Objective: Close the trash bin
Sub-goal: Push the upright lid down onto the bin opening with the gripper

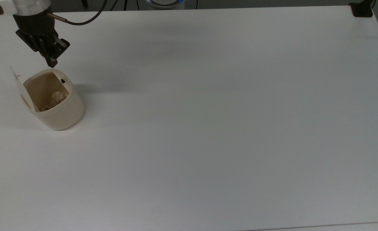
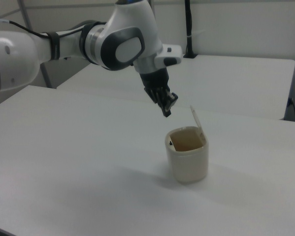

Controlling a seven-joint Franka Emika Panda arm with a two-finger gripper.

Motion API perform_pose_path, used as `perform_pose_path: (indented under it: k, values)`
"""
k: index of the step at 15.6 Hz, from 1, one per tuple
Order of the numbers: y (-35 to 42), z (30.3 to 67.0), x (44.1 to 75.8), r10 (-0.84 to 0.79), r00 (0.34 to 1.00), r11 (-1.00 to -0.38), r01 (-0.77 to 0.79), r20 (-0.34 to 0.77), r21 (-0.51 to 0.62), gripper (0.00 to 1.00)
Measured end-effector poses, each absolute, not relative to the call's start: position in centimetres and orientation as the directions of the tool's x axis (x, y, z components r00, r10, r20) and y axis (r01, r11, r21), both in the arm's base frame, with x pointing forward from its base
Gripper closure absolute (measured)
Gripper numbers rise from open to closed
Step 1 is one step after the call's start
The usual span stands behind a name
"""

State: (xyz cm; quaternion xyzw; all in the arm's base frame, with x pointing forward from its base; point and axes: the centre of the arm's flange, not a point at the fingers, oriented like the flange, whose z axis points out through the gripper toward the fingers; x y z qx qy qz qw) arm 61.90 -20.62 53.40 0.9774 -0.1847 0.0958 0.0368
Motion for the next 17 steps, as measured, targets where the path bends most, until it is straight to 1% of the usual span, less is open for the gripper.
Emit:
perform_pose_path:
  k: [2, 6, 8, 10, 12, 14, 17]
  values:
    - [-20.9, 55.2, 62.5, -0.384, 0.879, -0.914, -0.406, 0.284, 0.018, 0.99]
    - [-23.0, 57.6, 63.0, -0.489, 0.749, -0.849, -0.526, 0.448, -0.046, 0.99]
    - [-24.5, 58.1, 62.9, -0.531, 0.69, -0.815, -0.575, 0.493, -0.073, 0.99]
    - [-26.0, 58.0, 62.8, -0.553, 0.65, -0.791, -0.606, 0.521, -0.084, 0.99]
    - [-27.1, 56.8, 62.9, -0.561, 0.64, -0.78, -0.622, 0.526, -0.075, 0.99]
    - [-27.5, 55.1, 63.4, -0.563, 0.649, -0.777, -0.626, 0.511, -0.061, 0.99]
    - [-27.4, 53.6, 63.9, -0.565, 0.661, -0.777, -0.627, 0.494, -0.05, 0.99]
